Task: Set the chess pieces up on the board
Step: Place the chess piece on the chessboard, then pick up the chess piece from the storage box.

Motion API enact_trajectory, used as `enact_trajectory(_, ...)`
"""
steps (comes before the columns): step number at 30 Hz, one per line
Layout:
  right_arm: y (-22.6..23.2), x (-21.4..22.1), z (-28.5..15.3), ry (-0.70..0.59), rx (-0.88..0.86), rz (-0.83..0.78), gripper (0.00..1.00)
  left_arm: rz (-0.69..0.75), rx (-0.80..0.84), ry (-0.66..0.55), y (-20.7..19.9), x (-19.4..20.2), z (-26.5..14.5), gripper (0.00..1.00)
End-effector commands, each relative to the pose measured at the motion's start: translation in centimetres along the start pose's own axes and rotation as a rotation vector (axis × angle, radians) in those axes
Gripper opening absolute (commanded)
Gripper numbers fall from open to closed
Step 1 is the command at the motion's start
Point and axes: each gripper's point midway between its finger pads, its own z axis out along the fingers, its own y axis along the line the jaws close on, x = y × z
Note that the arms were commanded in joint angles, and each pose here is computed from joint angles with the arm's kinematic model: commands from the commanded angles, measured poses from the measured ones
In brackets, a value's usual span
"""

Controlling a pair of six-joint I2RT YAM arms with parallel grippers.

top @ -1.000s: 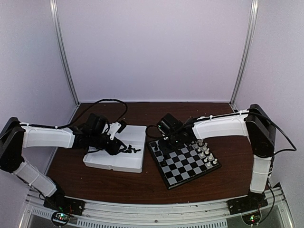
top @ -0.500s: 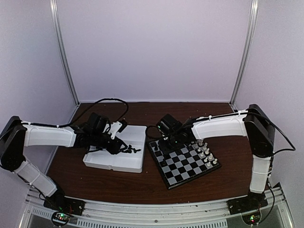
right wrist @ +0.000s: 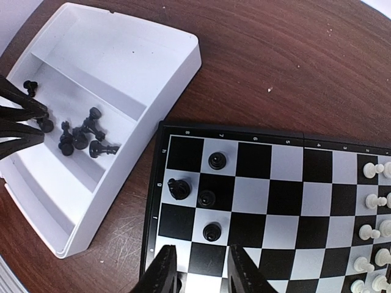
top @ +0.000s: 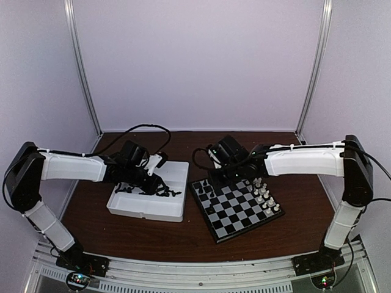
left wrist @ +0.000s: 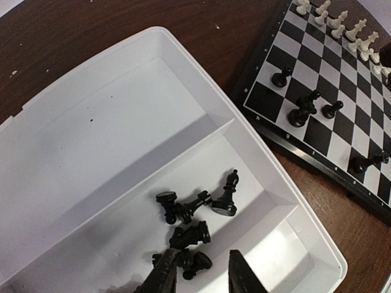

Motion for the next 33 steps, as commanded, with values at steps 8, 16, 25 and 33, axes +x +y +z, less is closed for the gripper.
enact_trajectory(8,0.0,-0.8,-1.9,-0.065,-0.016,0.006,0.32,-0.037,-0.041,0.153,0.5,0.2,2.0,0.23)
enact_trajectory(16,-0.2,-0.6,-2.3,-0.070,-0.016,0.011,0.32,-0.011,-0.041,0.181,0.0,-0.4,2.0,0.19)
enact_trajectory(25,-0.5,-0.6,-2.6,-0.078,-0.008,0.012,0.32,-0.031,-0.076,0.246,-0.5,-1.0,1.4,0.12)
enact_trajectory(33,-0.5,-0.9,-3.2,-0.090,-0.012,0.009,0.32,0.189,-0.061,0.292,-0.3,-0.4,2.6,0.14)
